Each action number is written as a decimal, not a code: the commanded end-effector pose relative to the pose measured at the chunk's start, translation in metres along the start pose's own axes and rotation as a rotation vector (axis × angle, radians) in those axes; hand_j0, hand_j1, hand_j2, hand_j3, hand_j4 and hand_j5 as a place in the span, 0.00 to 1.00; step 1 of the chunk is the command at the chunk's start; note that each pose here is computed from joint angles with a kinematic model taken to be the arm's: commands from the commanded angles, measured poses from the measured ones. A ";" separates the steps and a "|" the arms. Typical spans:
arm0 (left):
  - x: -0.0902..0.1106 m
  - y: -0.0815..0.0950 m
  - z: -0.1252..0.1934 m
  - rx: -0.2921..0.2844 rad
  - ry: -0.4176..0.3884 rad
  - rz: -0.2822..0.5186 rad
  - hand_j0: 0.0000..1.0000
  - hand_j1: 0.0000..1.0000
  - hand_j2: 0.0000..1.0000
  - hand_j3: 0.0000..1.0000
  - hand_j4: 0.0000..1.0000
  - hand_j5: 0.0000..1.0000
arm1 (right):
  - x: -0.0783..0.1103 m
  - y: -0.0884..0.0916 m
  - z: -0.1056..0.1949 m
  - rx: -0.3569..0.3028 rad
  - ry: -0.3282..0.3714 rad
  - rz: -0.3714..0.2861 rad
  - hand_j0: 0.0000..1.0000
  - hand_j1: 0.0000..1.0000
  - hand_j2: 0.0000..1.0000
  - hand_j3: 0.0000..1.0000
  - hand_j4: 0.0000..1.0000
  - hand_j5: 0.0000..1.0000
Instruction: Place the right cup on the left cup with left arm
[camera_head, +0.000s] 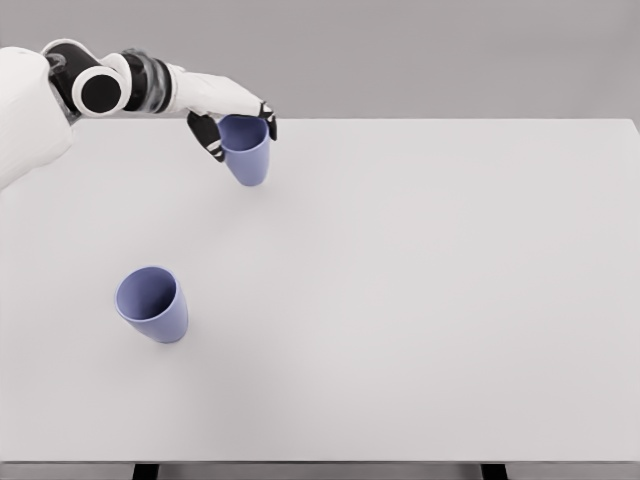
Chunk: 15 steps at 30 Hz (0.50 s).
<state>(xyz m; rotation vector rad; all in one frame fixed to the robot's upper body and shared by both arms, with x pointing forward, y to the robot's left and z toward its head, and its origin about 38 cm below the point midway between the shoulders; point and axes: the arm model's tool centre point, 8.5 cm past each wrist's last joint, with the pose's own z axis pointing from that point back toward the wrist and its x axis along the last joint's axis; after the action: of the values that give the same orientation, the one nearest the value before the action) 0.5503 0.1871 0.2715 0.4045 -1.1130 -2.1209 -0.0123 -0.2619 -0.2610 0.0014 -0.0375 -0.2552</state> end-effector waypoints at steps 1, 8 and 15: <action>0.001 0.000 0.010 0.009 -0.010 -0.010 0.70 0.70 0.70 0.70 0.70 0.70 | 0.000 0.000 0.000 0.000 0.001 0.000 1.00 1.00 1.00 1.00 1.00 1.00; 0.003 -0.004 0.040 0.030 -0.033 -0.027 0.69 0.69 0.69 0.69 0.69 0.69 | 0.000 0.000 0.000 0.000 -0.001 0.000 1.00 1.00 1.00 1.00 1.00 1.00; 0.006 -0.007 0.073 0.049 -0.051 -0.052 0.70 0.70 0.70 0.70 0.70 0.70 | 0.000 0.000 0.000 0.000 0.001 0.000 1.00 1.00 1.00 1.00 1.00 1.00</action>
<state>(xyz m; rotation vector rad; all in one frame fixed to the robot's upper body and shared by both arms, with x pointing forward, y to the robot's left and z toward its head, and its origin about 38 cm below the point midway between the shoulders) 0.5091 0.2232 0.3046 0.4074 -1.1891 -2.1592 -0.0123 -0.2619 -0.2610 0.0015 -0.0374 -0.2552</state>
